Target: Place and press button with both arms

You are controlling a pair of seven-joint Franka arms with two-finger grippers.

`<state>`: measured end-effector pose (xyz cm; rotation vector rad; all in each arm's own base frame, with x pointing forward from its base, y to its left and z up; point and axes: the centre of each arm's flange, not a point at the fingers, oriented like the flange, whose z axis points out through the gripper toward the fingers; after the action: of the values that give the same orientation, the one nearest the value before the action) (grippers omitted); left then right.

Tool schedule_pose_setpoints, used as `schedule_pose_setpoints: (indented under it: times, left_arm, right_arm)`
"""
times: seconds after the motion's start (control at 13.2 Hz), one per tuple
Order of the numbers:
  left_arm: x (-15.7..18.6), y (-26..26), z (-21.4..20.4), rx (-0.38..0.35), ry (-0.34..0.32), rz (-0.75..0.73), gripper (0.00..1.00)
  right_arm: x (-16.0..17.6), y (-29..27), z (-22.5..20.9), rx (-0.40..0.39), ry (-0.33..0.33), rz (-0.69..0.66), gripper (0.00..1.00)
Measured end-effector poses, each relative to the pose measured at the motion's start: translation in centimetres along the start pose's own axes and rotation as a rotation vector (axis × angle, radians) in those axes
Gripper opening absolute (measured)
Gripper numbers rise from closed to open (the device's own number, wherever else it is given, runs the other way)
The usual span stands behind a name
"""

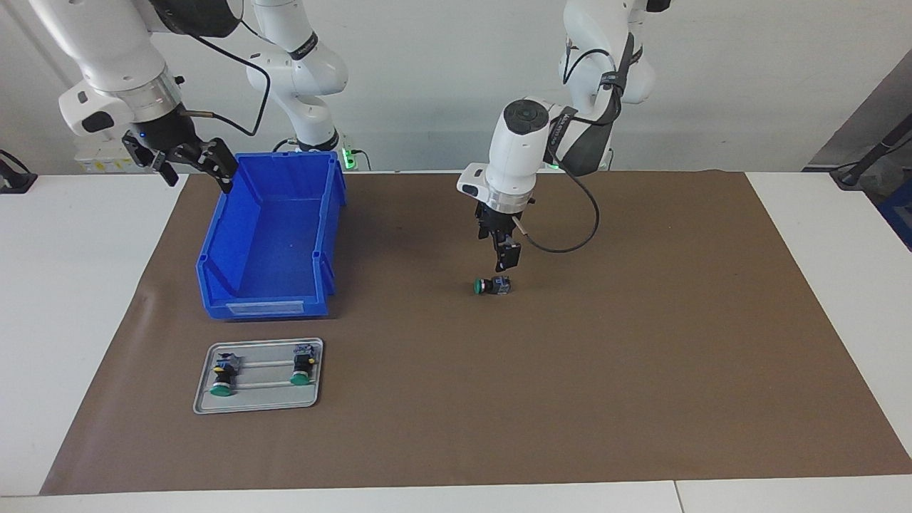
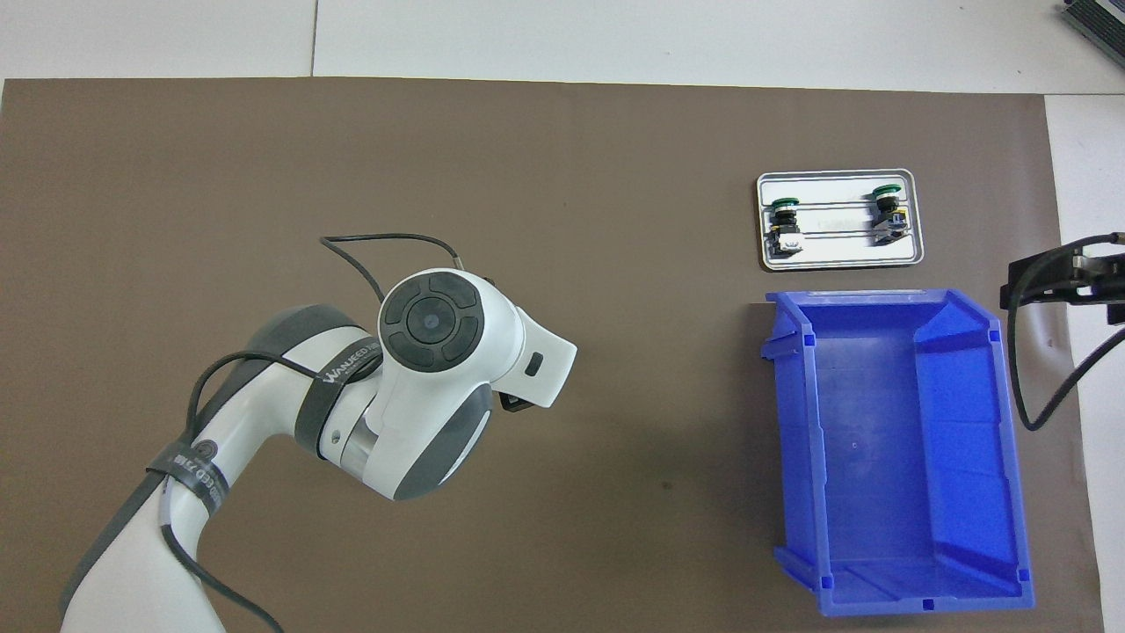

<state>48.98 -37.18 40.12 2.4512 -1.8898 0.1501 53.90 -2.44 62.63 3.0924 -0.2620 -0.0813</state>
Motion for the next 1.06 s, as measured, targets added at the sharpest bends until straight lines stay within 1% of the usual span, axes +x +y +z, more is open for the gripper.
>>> schedule_pose_setpoints:
  times: [0.15, 0.3, 0.46, 0.68, 0.91, 0.99, 1.06]
  left_arm:
    - [0.7, -0.1, 2.3, -0.002, 0.0, 0.012, 1.0]
    - [1.4, 0.1, 5.4, -0.004, 0.001, 0.023, 1.0]
    - [1.6, 0.0, 7.6, -0.011, -0.005, 0.023, 1.0]
    - [1.5, -0.1, 9.3, -0.015, -0.011, 0.023, 1.0]
    - [1.3, -0.4, 9.6, -0.016, -0.015, 0.018, 0.99]
    - [1.2, -0.5, 9.7, -0.018, -0.02, 0.017, 0.93]
    - [1.1, -0.5, 9.7, -0.021, -0.024, 0.015, 0.93]
  right_arm:
    - [-0.3, -0.4, 0.2, 0.0, -0.001, -0.008, 1.0]
    - [-0.4, -0.7, -0.1, 0.001, 0.008, -0.018, 1.0]
    - [-0.4, -0.5, -0.2, 0.003, 0.015, -0.017, 1.0]
    - [-0.4, -0.7, -0.2, 0.004, 0.015, -0.021, 1.0]
    - [-0.4, -0.5, 0.0, 0.004, 0.011, -0.017, 1.0]
    - [-0.4, -0.4, 0.0, 0.004, 0.011, -0.016, 1.0]
    - [-0.4, -0.4, 0.0, 0.004, 0.011, -0.017, 1.0]
